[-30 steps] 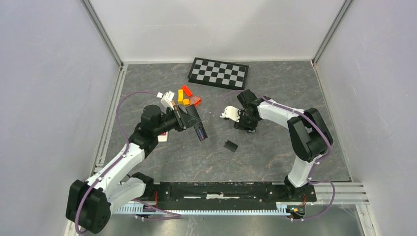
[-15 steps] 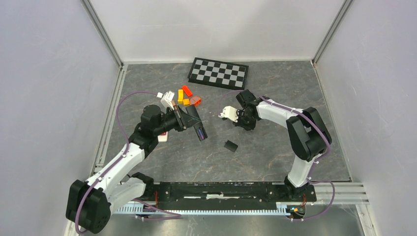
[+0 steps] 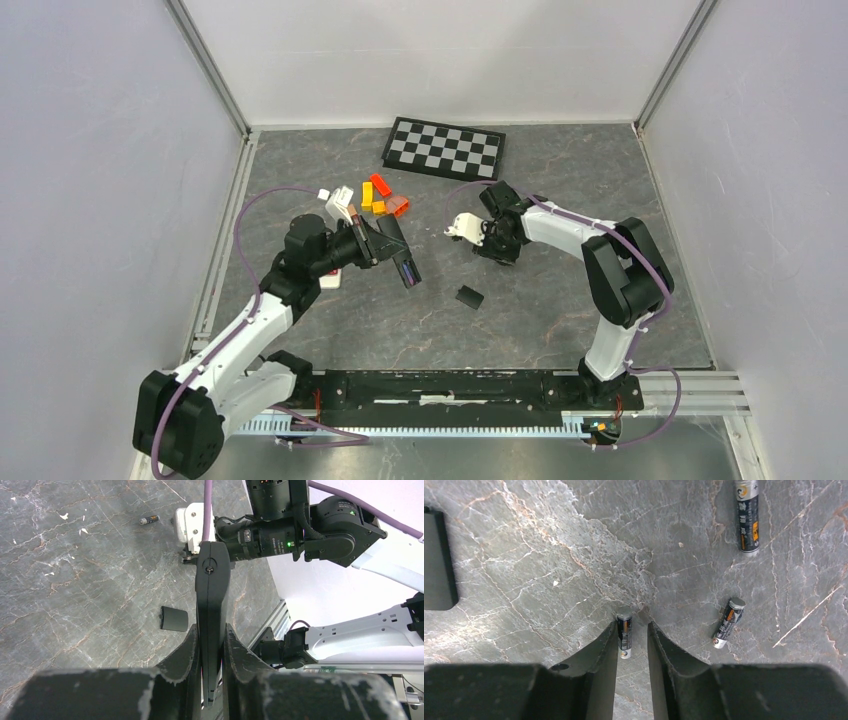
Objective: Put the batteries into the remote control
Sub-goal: Pick up the battery from the center of the board, then load the battery into the remote control.
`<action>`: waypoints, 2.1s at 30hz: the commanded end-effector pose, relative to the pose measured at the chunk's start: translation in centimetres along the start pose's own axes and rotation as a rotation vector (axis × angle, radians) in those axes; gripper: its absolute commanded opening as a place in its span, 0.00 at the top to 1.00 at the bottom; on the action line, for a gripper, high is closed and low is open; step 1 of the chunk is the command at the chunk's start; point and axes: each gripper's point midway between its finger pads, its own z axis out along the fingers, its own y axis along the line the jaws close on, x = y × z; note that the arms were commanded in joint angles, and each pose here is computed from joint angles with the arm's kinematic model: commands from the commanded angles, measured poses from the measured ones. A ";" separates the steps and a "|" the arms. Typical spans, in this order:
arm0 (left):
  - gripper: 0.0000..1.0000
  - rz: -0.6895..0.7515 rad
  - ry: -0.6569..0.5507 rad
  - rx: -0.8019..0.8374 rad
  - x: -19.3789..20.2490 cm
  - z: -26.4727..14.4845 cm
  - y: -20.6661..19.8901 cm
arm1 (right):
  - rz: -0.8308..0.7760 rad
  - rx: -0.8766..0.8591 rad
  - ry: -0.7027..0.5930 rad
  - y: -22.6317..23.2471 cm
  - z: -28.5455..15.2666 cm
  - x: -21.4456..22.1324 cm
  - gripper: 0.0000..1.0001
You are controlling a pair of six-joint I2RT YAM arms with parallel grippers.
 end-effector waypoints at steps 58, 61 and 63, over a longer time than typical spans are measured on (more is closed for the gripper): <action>0.98 -0.234 0.087 0.069 5.5 8.2 2.9 | 0.704 -0.206 -0.762 10.5 -10.4 -14.6 0.95; 0.98 -0.239 0.085 0.074 5.4 8.2 2.8 | 0.699 -0.198 -0.740 10.7 -10.0 -14.5 0.95; 0.98 -0.249 0.086 0.089 5.4 8.1 2.5 | 0.698 -0.199 -0.729 10.8 -9.6 -14.5 0.94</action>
